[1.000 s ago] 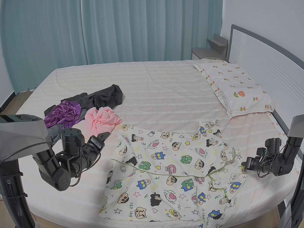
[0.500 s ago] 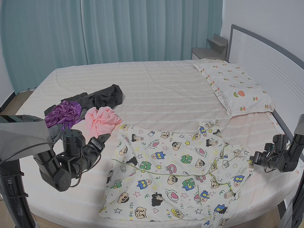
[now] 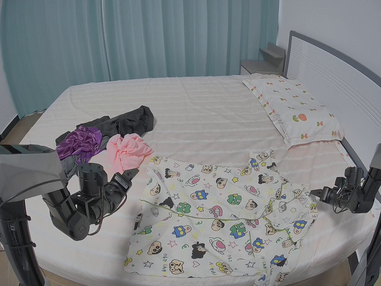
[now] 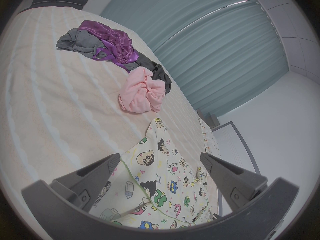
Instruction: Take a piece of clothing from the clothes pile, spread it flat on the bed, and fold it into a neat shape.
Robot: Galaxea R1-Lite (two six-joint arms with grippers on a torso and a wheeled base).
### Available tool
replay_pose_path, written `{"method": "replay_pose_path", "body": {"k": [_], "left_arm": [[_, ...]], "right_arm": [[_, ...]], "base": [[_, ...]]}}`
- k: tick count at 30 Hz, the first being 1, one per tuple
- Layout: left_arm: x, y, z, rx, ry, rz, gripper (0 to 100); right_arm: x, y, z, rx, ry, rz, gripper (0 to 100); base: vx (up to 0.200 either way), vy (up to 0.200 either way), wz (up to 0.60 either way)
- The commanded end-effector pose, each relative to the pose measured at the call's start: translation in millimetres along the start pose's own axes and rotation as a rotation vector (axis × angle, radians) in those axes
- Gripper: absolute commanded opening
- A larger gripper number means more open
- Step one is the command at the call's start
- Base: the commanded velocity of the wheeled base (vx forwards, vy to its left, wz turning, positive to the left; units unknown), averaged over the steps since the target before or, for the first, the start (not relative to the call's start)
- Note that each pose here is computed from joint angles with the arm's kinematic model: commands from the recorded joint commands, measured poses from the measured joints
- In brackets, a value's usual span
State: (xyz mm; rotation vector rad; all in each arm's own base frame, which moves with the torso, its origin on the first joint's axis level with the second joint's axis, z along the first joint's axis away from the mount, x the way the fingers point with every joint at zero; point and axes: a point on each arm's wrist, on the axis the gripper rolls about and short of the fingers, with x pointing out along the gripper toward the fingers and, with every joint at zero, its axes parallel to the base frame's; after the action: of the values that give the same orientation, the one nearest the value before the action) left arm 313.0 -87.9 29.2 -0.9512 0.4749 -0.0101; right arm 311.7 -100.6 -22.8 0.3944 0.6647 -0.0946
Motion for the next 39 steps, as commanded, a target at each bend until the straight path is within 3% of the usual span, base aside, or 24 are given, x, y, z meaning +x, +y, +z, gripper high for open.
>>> {"method": "replay_pose_path", "body": {"k": [1,4,7,12,21,31,39], "left_arm": [[-8,7,-7,0.012,0.062,-0.004,100],[-19,14,-13,0.044,0.153,-0.045,100],[-31,26,-22,0.123,0.269,-0.043,100],[-44,41,-32,0.137,0.350,0.011,100],[-59,53,-54,0.199,0.458,0.074,100],[-60,46,-66,0.231,0.484,0.057,100],[-64,51,-70,0.249,0.462,0.115,100]], "right_arm": [[-23,9,7,-0.004,-0.031,0.011,100],[-43,22,8,0.022,-0.049,0.035,100],[-65,47,8,0.101,-0.065,0.094,100],[-90,73,-5,0.188,-0.035,0.162,100],[-98,82,-31,0.269,0.031,0.192,100],[-98,86,-44,0.282,0.009,0.239,100],[-92,84,-47,0.288,0.005,0.242,100]], "base": [[0.000,0.000,0.00],[0.000,0.000,0.00],[0.000,0.000,0.00],[0.000,0.000,0.00],[0.000,0.000,0.00],[0.000,0.000,0.00],[0.000,0.000,0.00]]}}
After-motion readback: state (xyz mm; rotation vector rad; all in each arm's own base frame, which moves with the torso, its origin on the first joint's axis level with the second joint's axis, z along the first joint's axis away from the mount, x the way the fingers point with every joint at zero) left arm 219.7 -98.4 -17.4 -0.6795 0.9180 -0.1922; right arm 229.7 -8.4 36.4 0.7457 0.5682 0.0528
